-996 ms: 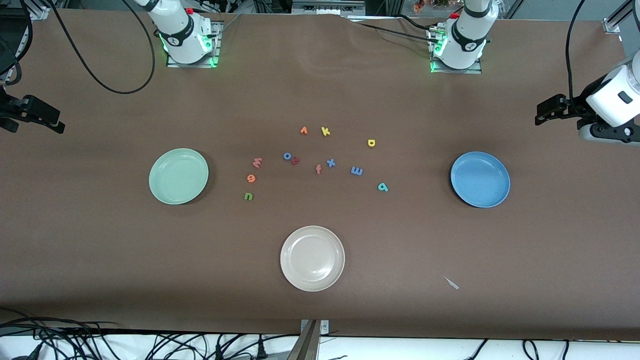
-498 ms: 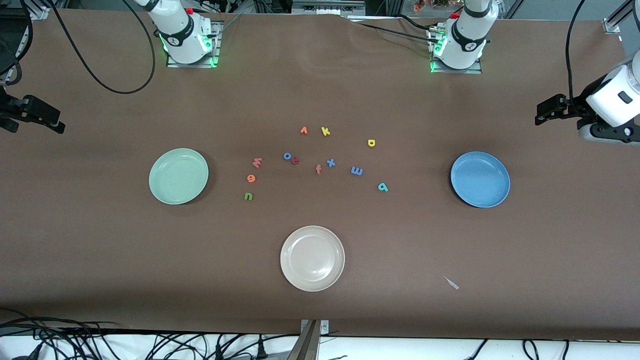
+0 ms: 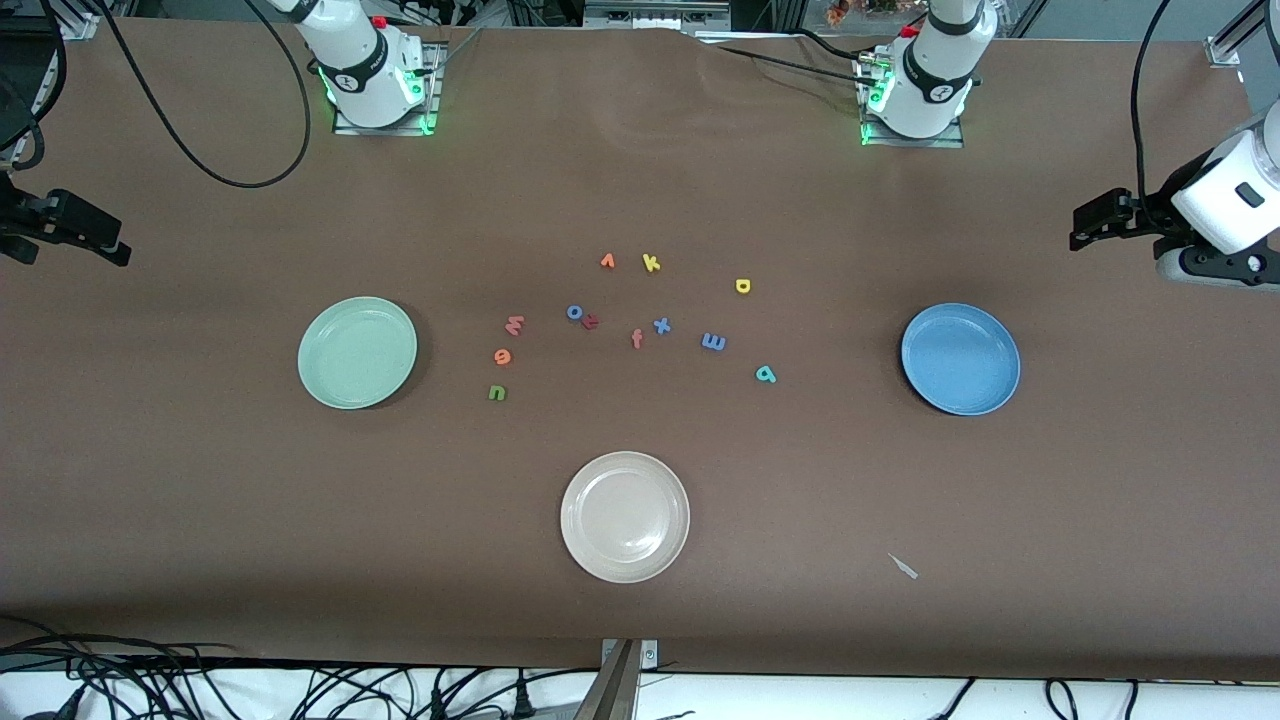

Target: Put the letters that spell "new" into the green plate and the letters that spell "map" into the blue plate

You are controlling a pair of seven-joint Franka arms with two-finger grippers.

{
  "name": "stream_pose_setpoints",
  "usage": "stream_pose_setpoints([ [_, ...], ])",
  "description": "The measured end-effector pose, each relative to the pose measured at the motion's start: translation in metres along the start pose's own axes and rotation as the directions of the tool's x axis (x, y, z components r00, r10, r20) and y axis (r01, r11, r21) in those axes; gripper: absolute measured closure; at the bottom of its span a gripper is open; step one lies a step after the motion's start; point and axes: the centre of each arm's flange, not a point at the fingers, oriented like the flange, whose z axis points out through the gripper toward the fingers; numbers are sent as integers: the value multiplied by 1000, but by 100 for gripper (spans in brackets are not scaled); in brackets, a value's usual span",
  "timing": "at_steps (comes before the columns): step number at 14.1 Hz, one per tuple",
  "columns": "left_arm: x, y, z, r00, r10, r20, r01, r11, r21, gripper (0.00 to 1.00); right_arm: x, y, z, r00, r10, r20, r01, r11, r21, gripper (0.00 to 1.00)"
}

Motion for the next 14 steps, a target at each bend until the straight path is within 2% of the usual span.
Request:
stream_pose_setpoints([
  [8,2,-1,2,1000,-1,2,1,1000,0,0,8,-11,27,997,-28,72,28,1000,5,0],
  [12,17,0,23,999,4,37,-4,1000,-4,0,9,-59,31,993,-84,85,83,996,11,0],
  [14,26,4,33,998,12,55,-12,1000,-6,0,11,-90,41,992,-65,105,63,998,25,0],
])
